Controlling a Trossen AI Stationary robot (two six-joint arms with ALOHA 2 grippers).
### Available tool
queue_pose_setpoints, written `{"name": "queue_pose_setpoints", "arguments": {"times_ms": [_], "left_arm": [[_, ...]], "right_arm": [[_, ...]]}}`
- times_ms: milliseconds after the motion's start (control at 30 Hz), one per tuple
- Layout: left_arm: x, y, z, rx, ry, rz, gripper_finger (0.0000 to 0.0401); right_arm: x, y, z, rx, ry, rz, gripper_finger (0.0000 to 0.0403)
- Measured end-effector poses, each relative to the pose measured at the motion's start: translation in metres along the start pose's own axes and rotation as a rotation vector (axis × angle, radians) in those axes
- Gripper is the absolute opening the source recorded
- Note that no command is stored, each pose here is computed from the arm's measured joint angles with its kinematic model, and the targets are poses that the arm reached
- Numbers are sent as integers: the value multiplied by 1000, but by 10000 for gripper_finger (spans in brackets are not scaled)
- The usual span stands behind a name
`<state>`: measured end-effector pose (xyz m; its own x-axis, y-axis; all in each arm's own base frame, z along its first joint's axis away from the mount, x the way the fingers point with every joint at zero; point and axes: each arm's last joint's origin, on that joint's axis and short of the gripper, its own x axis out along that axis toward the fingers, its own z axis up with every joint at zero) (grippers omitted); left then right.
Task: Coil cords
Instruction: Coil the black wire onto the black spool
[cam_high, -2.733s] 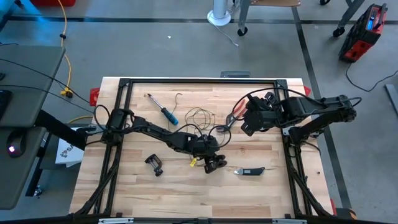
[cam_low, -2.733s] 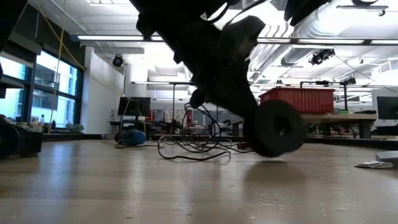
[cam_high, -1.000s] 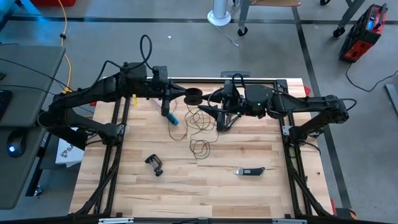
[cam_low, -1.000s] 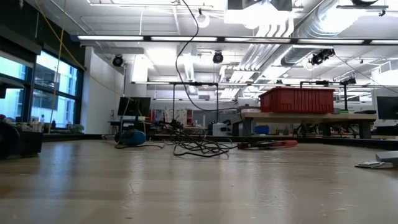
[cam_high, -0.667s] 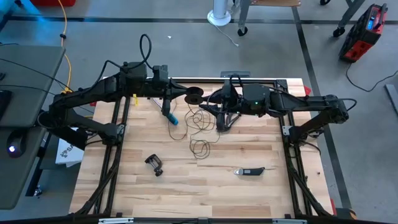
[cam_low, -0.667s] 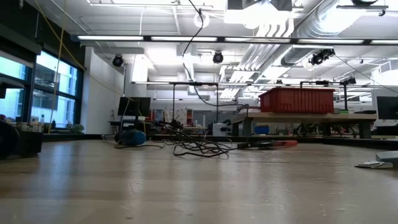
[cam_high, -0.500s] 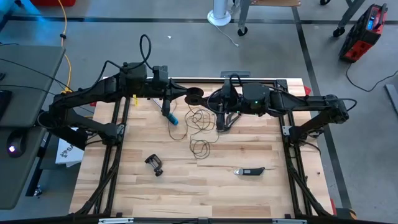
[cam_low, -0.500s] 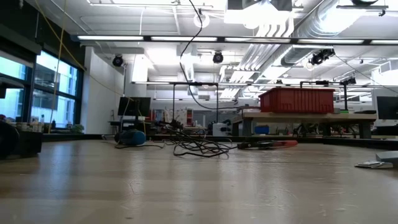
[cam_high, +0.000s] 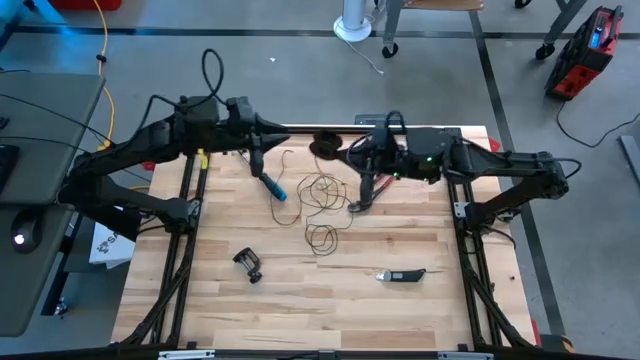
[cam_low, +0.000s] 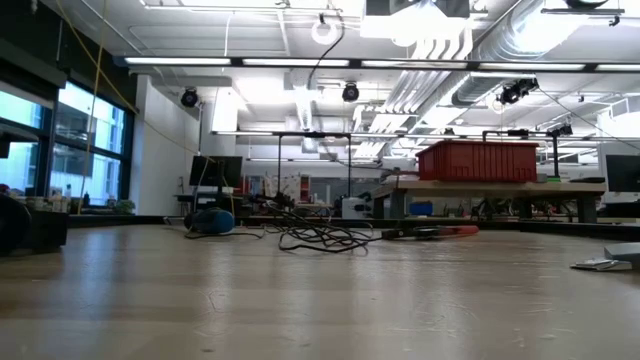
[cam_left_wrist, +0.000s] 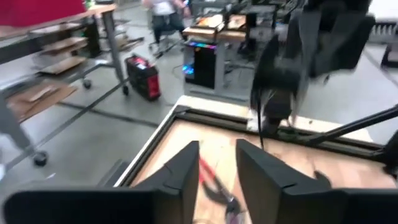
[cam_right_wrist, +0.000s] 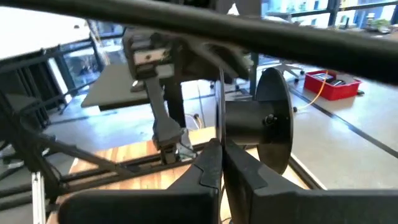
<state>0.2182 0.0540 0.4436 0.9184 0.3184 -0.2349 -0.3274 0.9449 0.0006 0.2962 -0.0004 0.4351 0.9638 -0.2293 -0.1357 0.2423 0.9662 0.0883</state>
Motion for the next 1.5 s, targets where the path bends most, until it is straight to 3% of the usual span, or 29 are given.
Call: {"name": "queue_pose_setpoints", "arguments": {"times_ms": [133, 233, 300, 567, 733, 933, 1033, 1100, 1233, 1500], "left_arm": [[-12, 2, 0, -25, 5, 23, 141], [-13, -1, 0, -41, 6, 0, 153], [-10, -5, -2, -37, 17, -18, 155], [0, -17, -4, -19, 29, -169, 156], [-4, -17, 1, -35, -14, -188, 157], [-13, -20, 19, -198, -170, -344, 157], [-15, -22, 26, -262, -219, -430, 157], [-19, -24, 27, -249, -225, -453, 157], [-18, -29, 19, -143, -172, -384, 157], [-8, -30, 14, -38, -154, -266, 157]], "right_arm": [[-6, -6, 8, 151, -47, -8, 1], [-4, -14, 7, 482, -31, 2, 1], [-3, -19, 6, 638, 0, 36, 1], [-4, -10, 20, 735, -67, 259, 0], [-5, -4, 20, 654, -40, 342, 0], [-3, 4, 16, 337, -49, 435, 0], [-1, 6, 15, 219, -72, 411, 0], [1, 4, 14, 165, -92, 330, 0], [5, -1, 13, 93, -124, 184, 0], [19, 2, 2, -37, -82, 178, 0]]}}
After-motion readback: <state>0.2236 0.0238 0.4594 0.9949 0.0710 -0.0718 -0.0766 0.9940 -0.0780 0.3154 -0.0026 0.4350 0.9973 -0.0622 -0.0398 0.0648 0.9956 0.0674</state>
